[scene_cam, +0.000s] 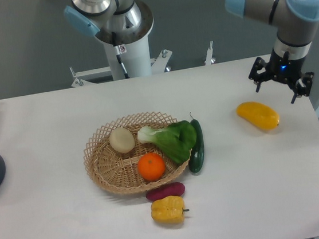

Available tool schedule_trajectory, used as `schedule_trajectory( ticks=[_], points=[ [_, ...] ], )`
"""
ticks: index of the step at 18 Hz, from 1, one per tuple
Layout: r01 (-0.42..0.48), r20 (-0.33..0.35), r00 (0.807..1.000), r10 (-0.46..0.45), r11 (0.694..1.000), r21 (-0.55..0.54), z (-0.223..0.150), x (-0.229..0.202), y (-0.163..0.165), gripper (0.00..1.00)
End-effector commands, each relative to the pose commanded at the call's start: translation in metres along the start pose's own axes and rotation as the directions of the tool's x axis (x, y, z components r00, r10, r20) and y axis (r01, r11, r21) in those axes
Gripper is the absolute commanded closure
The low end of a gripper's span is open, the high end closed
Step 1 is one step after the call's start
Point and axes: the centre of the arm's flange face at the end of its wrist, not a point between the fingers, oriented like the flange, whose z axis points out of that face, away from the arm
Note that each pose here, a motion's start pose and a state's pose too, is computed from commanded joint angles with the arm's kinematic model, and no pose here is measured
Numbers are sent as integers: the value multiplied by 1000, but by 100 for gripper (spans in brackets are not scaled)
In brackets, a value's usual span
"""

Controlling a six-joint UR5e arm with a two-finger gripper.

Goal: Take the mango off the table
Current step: 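Move the open gripper over the yellow mango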

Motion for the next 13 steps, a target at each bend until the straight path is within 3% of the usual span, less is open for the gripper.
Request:
schedule_trajectory(
  ticks=[6, 8, 10, 13],
  points=[
    [98, -56, 993, -101, 994, -53, 28, 33, -3, 0],
    [148, 6, 989, -148, 988, -41, 27, 28, -6, 0],
    [260, 35, 965, -259, 965, -30, 37, 32, -5, 0],
    [425, 92, 901, -424, 905, 11, 38, 31, -5, 0]
  ],
)
